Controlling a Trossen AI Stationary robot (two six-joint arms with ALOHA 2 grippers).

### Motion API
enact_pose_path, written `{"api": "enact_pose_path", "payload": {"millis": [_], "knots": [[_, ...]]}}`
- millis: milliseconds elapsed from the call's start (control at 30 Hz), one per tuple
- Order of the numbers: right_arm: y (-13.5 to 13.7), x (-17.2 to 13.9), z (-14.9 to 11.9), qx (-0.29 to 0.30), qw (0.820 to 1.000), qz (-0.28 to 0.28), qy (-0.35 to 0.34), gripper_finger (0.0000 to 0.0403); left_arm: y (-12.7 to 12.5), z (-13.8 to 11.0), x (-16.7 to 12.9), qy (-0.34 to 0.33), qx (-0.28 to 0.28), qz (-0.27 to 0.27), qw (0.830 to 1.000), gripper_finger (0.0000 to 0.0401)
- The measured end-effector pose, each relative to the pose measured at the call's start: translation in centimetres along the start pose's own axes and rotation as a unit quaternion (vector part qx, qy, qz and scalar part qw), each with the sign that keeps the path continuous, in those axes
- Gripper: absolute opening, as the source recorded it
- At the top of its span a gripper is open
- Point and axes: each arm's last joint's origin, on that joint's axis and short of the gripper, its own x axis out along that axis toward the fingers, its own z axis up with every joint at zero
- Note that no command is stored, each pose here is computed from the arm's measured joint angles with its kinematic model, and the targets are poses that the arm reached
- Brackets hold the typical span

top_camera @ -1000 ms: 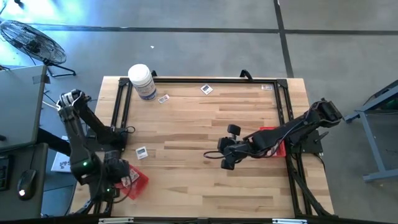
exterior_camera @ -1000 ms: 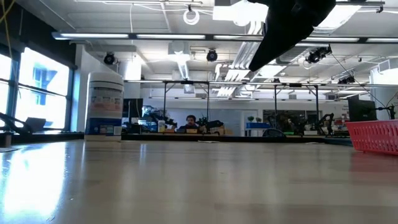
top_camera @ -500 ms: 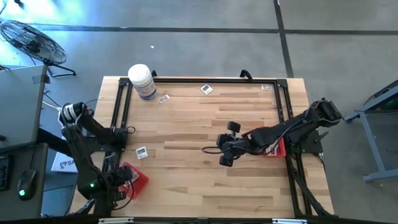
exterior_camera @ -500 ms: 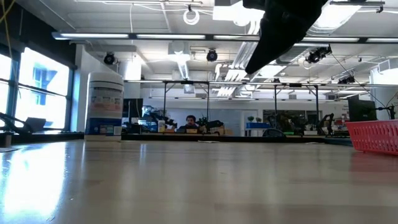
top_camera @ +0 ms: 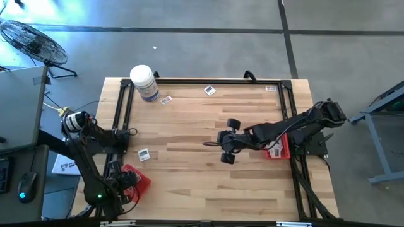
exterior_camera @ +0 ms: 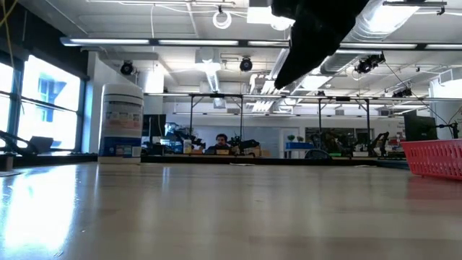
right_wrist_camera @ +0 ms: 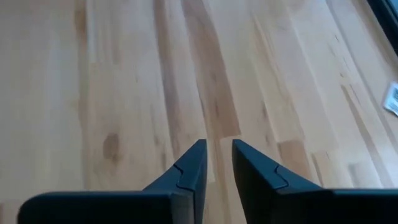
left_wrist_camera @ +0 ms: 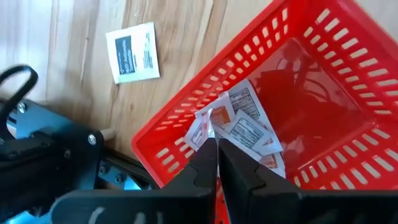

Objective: Pick & Place First Aid Supplies
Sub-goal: Put the ointment pack into the left red bin

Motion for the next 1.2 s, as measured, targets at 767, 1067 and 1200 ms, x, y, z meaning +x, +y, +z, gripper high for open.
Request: {"api": "enact_pose_path", "payload": {"millis": [767, 1067, 1200], "knots": [[0.17, 0.02, 0.52, 0.003, 0.999, 0.029, -0.02, 0.0083, -0.39, 0.32, -0.06, -0.05, -0.012, -0.02, 0.998, 0.0014], [0.15, 0.03, 0.52, 0.003, 0.999, 0.025, -0.021, 0.0083, -0.45, 0.2, -0.05, -0.026, -0.065, -0.025, 0.997, 0.0015], [0.0, 0.08, 0.56, 0.005, 1.0, 0.018, -0.022, 0.0083, -0.49, 0.21, -0.06, -0.026, -0.075, -0.028, 0.996, 0.0021]]}}
